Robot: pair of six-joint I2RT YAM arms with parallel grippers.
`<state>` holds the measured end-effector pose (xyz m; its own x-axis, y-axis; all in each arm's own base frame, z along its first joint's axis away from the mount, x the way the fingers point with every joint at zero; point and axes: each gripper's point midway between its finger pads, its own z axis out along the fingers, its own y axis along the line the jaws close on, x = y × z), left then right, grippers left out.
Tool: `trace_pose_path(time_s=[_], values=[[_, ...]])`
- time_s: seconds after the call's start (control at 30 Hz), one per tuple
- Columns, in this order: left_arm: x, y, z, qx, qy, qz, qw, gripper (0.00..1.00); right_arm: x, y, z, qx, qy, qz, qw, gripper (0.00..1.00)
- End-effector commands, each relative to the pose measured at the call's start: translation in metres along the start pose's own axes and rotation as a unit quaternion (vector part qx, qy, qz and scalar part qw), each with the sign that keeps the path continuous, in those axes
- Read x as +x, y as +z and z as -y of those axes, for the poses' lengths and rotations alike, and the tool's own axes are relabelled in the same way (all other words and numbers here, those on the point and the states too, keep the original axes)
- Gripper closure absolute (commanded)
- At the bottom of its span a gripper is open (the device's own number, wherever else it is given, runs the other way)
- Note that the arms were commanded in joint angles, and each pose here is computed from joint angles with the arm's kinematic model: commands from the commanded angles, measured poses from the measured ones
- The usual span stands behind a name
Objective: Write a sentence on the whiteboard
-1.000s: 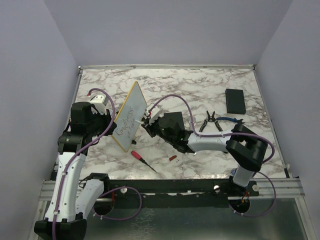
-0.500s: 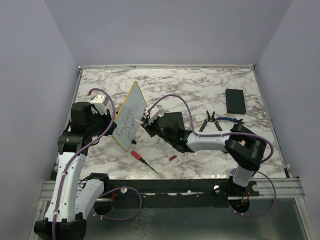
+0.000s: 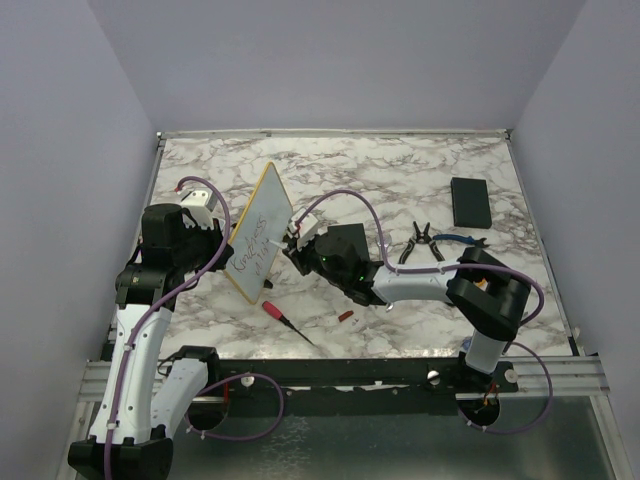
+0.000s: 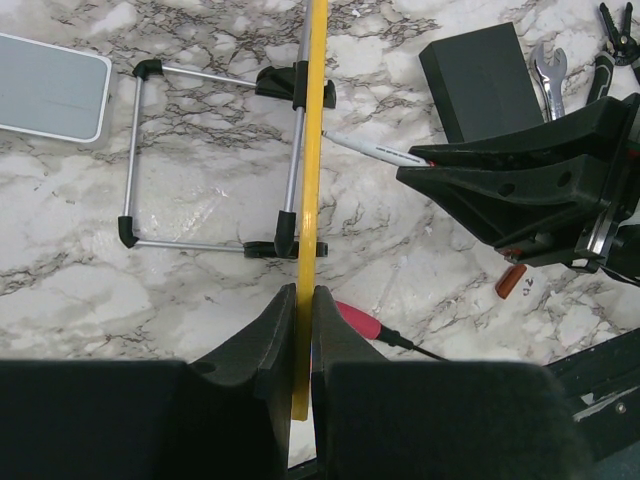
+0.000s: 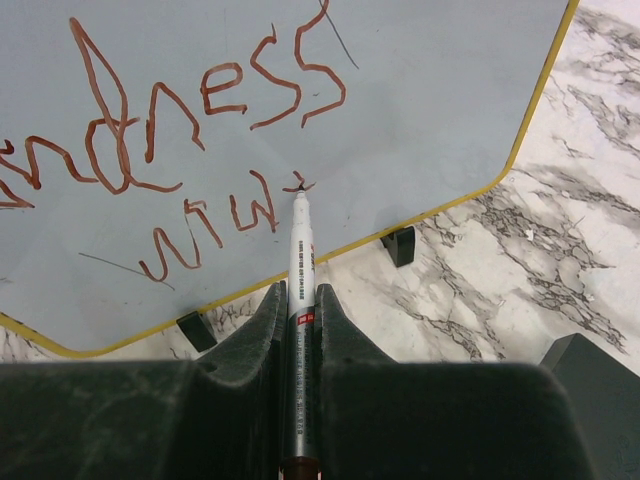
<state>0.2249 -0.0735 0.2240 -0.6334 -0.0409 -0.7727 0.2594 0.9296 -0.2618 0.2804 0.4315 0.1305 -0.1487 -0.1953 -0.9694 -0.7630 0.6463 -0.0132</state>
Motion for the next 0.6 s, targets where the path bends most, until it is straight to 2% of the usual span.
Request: trace_pose_path(time_s=[0.0,0.37,0.57], values=[[0.006,-0.001,0.004,0.01,0.003,-0.007,1.0,0.9,0.027,-0.001,-0.006,-0.018,0.002,-0.035,0.999,0.99],[0.006,-0.001,0.003,0.01,0.004,-0.007,1.0,0.9,0.04,0.005,0.003,0.013,0.004,-0.06,0.998,0.99],[0.006,-0.001,0.003,0.009,0.003,-0.007,1.0,0.9,0.032,0.005,0.007,0.026,0.006,-0.049,0.998,0.99]])
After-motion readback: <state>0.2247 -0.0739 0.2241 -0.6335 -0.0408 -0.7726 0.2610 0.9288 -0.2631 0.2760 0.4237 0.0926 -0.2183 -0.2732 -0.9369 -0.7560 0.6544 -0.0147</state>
